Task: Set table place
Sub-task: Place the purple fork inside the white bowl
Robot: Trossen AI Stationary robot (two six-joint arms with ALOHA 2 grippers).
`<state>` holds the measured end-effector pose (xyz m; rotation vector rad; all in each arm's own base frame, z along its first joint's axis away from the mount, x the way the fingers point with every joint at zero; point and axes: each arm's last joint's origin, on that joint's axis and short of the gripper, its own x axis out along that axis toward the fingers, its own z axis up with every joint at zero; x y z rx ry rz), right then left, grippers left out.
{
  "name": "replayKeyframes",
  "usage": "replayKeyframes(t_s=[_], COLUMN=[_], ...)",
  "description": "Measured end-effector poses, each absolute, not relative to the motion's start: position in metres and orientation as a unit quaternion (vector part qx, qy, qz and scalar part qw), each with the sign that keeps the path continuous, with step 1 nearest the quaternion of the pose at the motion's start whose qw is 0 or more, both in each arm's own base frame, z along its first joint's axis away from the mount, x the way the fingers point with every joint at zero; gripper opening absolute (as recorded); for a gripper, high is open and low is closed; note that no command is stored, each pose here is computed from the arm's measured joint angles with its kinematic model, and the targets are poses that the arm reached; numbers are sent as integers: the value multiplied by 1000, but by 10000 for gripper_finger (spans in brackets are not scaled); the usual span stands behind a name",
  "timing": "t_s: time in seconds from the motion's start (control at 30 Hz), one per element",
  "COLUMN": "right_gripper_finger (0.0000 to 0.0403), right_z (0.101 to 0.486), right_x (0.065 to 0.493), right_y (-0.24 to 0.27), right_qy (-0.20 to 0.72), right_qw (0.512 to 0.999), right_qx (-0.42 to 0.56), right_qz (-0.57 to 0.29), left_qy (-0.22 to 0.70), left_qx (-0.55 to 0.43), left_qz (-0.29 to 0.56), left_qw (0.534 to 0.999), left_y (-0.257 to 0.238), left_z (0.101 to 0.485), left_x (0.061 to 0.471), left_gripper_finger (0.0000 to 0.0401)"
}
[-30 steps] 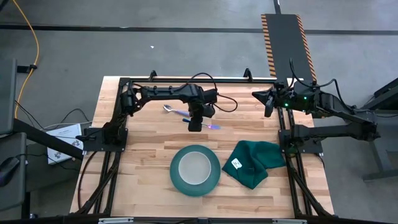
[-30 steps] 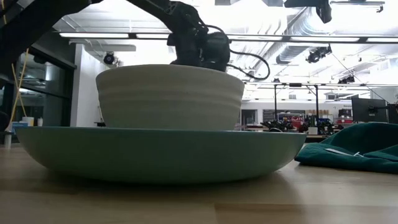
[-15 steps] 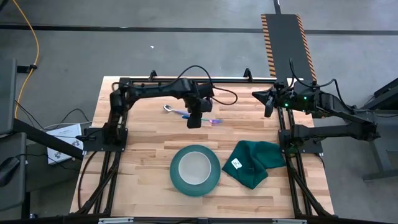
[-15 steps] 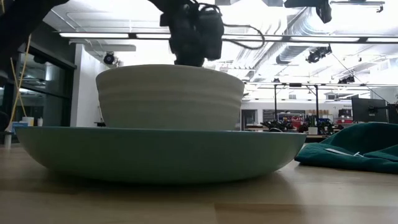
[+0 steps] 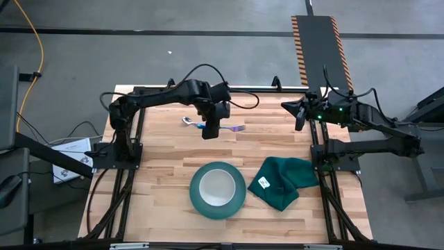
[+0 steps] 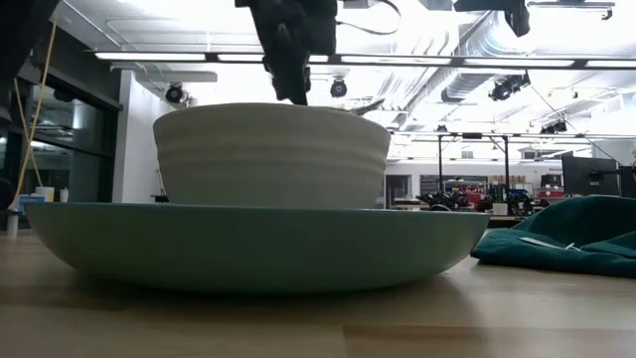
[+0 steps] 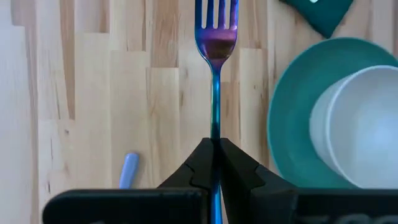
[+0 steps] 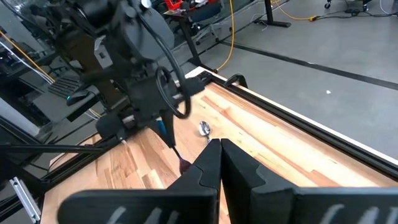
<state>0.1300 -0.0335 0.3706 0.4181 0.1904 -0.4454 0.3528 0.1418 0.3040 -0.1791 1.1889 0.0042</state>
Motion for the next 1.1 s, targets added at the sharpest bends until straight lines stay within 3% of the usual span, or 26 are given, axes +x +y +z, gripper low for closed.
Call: replayKeyframes(t_s=[1.1], right_gripper_finger=[0], right_z=[374], right_x=[131], right_y=[-33], right_qy=[75], right_qw=[950], right_qx=[217], right_qz=[-212], left_qy=[543], left_qx=[-117], left_qz=[56], left_qw=[830], left_y=[103], left_z=[393], left_x=[259], left_gripper_finger=[7])
